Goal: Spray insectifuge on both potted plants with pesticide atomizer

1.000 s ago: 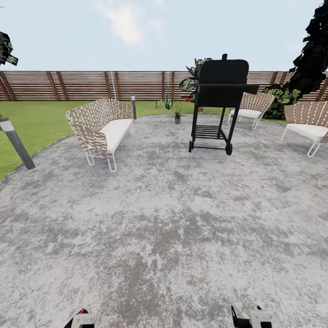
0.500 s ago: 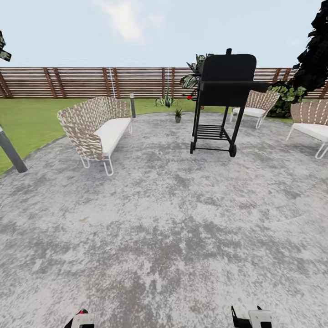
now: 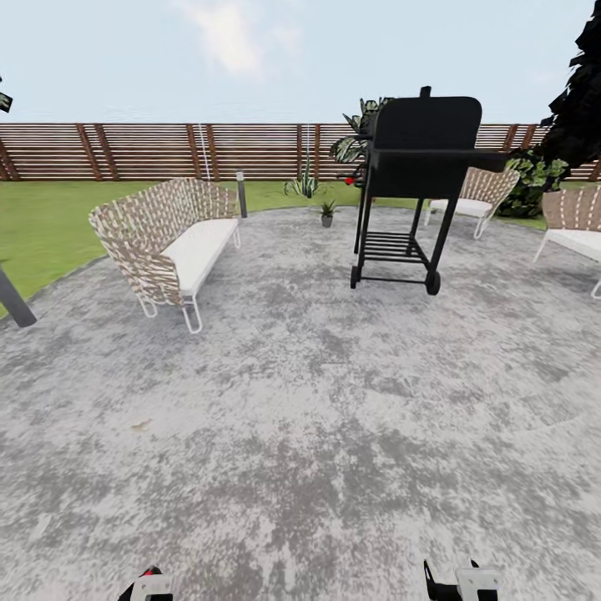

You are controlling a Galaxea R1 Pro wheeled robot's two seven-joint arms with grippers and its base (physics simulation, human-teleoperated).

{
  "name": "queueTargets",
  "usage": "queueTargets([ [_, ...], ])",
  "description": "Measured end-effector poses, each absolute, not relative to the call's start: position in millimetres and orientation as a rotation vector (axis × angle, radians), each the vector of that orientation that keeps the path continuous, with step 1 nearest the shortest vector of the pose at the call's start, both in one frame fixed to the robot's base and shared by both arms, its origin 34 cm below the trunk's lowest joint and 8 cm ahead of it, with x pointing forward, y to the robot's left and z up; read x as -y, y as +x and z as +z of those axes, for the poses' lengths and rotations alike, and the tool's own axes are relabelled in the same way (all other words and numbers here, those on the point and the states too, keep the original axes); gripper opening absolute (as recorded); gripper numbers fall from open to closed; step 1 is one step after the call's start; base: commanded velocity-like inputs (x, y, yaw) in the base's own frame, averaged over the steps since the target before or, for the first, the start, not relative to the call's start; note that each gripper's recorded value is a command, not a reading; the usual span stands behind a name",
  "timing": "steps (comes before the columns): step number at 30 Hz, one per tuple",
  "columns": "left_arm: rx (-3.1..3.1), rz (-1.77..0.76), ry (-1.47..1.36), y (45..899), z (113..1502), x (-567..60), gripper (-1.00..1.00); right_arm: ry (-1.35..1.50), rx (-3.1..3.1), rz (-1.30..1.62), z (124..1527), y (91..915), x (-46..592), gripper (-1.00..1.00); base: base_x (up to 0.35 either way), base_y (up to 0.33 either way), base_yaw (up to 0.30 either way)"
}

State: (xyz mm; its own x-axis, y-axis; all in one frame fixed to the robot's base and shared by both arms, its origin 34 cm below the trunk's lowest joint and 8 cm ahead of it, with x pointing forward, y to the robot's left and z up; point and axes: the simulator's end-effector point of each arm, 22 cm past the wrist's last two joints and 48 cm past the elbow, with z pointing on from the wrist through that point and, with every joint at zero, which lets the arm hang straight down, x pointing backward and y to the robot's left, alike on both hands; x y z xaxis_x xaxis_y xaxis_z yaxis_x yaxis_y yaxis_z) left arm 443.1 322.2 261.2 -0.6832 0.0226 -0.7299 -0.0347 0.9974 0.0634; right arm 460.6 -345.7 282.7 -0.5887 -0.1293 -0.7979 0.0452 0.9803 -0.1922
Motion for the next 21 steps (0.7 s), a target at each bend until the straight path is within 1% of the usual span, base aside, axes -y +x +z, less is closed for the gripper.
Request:
queueTargets([
  [21,-2.322,0.092,-0.008,442.9,261.0,-322.4,-1.0,-0.059,-2.188,-0.238,282.6,460.4,345.6,1.0,0.34,0.0,0.0],
])
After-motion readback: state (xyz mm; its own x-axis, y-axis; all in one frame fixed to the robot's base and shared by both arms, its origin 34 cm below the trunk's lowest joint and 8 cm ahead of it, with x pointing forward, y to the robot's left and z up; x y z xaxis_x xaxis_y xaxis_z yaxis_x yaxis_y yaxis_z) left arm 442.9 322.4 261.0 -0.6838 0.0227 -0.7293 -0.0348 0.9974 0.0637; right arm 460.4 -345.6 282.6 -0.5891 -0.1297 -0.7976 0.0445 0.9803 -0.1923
